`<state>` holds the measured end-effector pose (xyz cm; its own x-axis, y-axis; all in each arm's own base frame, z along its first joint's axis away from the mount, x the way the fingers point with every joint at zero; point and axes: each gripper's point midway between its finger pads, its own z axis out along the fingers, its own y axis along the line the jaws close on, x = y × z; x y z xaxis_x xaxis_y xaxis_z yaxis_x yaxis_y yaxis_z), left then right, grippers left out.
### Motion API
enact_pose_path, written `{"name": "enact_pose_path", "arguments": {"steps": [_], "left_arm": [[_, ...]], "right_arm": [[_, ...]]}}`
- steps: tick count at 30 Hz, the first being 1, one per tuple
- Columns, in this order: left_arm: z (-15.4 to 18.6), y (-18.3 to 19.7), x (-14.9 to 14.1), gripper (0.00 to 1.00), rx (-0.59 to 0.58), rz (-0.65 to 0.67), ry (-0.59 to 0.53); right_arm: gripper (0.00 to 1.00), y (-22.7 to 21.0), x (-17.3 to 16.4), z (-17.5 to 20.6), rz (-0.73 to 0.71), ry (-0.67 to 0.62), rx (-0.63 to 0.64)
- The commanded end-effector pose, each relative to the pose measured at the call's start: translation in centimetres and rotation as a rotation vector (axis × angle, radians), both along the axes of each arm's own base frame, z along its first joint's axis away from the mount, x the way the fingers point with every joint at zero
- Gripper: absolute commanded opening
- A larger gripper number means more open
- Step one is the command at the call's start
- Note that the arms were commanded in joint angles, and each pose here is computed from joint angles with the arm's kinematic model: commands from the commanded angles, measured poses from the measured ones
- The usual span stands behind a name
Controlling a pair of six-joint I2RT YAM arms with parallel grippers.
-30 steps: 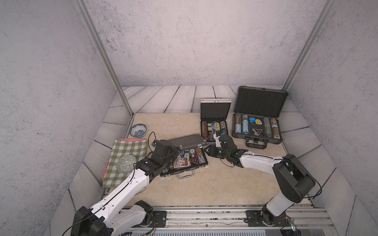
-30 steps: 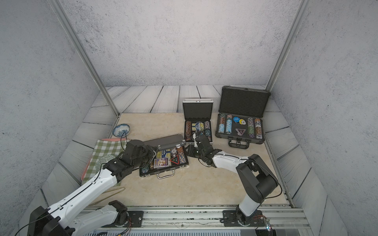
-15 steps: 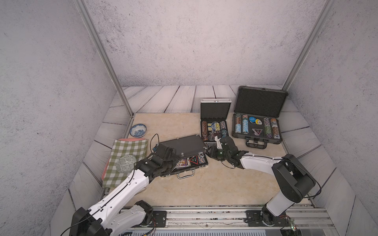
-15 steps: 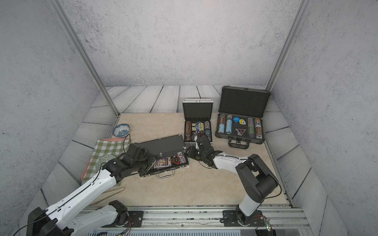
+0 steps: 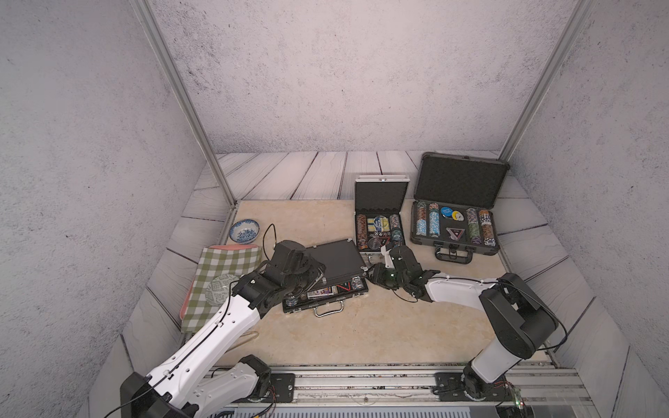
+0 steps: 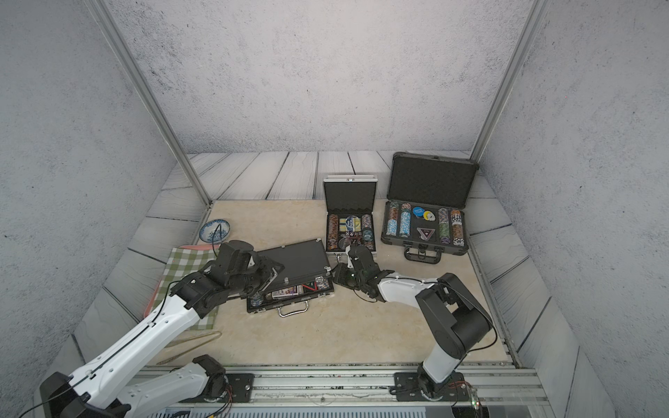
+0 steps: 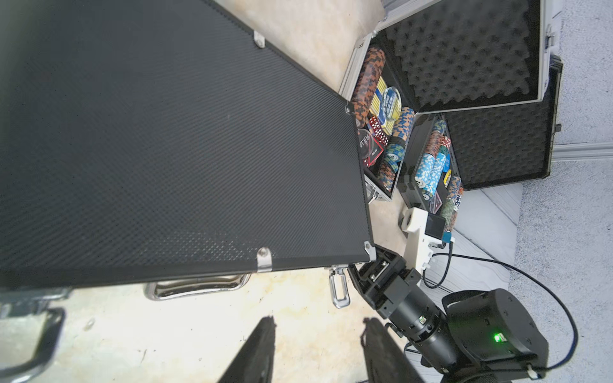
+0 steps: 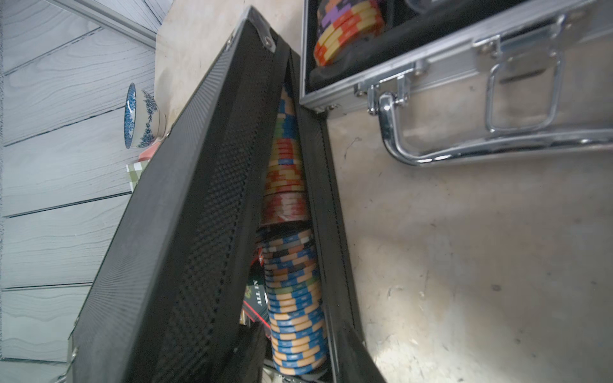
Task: Close the poker set cases
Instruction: Close the lid of the poker set case.
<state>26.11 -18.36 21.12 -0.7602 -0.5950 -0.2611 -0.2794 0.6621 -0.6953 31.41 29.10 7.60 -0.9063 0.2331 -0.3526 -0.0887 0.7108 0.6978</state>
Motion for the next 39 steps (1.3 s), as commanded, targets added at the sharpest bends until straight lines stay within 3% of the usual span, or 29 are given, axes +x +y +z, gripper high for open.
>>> {"name": "enact_pose_path", "arguments": {"steps": [1, 6, 18, 31, 39], "left_arm": [[0.3, 0.7, 1.6, 0.47, 0.102, 0.007, -0.082], [0.3, 1.7, 3.8, 0.44, 0.165, 0.033, -0.129], [-2.6, 0.6, 5.9, 0.41, 0.216, -0.062, -0.074], [-7.4, -5.5, 4.5, 0.34, 0.219, -0.410, 0.061], [-8.9, -8.2, 3.0, 0.23, 0.377, -0.646, 0.089]], "right_arm": [[0.38, 0.0, -0.5, -1.1, 0.016, 0.012, -0.006], [0.38, -0.6, -1.1, -1.9, 0.020, 0.018, -0.033], [0.38, -2.5, -2.3, -3.8, 0.021, 0.033, -0.128], [0.38, -3.6, -2.6, -1.5, 0.024, -0.026, -0.164], [0.39, -3.8, -2.6, -0.8, 0.034, -0.049, -0.174]]}}
